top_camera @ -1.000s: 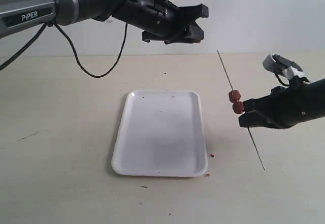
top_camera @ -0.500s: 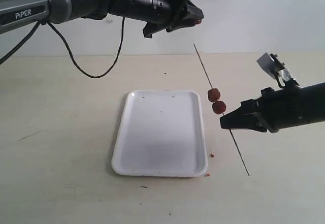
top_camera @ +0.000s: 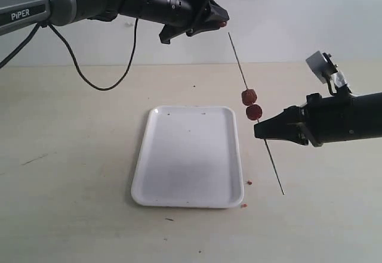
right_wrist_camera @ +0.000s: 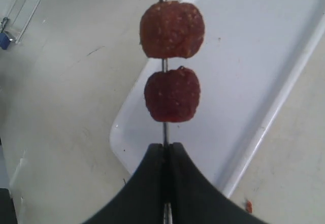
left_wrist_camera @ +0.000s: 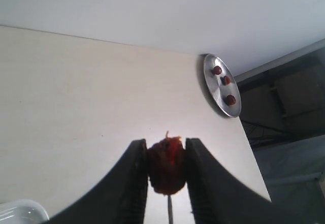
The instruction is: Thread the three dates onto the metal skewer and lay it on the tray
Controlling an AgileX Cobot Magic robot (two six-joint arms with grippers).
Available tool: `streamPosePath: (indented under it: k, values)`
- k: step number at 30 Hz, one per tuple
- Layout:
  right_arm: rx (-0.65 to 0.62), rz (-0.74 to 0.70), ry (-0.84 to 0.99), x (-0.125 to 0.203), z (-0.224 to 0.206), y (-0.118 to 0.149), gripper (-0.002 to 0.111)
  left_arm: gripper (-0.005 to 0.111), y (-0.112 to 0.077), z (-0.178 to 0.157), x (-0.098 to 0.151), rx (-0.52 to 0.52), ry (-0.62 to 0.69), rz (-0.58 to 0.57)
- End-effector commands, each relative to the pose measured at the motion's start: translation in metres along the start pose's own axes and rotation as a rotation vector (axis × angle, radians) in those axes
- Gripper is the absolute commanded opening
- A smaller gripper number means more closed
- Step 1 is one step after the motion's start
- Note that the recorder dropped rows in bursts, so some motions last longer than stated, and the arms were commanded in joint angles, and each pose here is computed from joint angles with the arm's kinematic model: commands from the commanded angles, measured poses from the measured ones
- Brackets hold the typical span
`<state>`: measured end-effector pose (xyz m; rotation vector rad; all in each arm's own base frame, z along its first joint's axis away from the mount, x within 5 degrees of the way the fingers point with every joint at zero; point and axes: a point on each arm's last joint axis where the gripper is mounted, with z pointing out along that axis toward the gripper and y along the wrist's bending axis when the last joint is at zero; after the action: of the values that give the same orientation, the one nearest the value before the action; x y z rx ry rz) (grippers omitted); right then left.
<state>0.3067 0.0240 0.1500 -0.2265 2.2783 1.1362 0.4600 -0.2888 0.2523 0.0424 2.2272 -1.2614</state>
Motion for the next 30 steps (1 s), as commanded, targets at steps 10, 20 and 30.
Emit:
streamPosePath:
  k: [10,20,30]
  values:
    - [-0.032,-0.028,-0.025,-0.002,-0.001,0.004,0.0,0.027,-0.007,-0.005,0.004,0.017,0.068,0.013]
    - [-0.032,-0.058,-0.012,-0.001,-0.001,0.004,0.0,0.027,-0.009,-0.003,0.01,0.013,0.106,0.041]
    - [-0.033,-0.069,0.023,0.002,-0.001,0.004,0.0,0.027,-0.009,-0.003,0.009,0.02,0.095,0.028]
